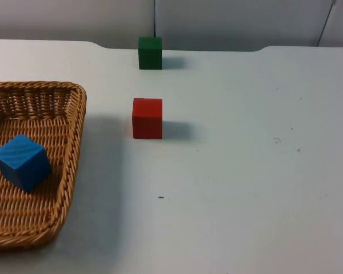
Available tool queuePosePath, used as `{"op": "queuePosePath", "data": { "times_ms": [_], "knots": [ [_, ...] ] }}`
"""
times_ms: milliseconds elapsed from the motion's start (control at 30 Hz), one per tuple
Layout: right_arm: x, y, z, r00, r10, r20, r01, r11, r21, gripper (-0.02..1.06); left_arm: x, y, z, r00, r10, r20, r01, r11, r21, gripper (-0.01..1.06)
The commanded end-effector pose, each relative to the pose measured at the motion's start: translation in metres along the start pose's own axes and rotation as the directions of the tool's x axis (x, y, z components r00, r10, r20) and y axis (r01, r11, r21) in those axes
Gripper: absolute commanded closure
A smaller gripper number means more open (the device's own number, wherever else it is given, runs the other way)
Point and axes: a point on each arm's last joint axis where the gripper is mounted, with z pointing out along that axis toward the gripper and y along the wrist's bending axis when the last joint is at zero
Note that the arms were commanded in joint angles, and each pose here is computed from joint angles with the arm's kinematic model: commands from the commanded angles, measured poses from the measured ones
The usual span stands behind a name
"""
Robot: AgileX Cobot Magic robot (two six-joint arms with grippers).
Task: Pick up the basket with the left hand and place the blue cube into the basket with the right hand.
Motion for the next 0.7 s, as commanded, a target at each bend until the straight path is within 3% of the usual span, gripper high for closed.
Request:
{"op": "queuePosePath", "data": {
  "times_ms": [0,100,400,667],
  "knots": [
    [0.008,0.001,-0.011,1.0,0.01,0.002,-0.01,1.0,-0.003,0.32,0.001,-0.001,0.0,1.0,0.003,0.002,-0.003,1.0,0.017,0.04],
    [0.016,0.002,-0.021,0.999,0.032,0.007,-0.032,0.999,-0.001,0.32,0.001,-0.001,0.0,1.0,0.003,0.002,-0.003,1.0,0.017,0.0],
    [0.034,0.003,-0.042,0.997,0.073,0.005,-0.073,0.997,0.003,0.32,0.001,-0.001,0.0,1.0,0.003,0.002,-0.003,1.0,0.017,0.0],
    [0.049,-0.001,-0.055,0.995,0.096,0.016,-0.097,0.993,0.062,0.32,0.001,-0.001,0.0,1.0,0.003,0.002,-0.003,1.0,0.017,0.0]
  ]
}}
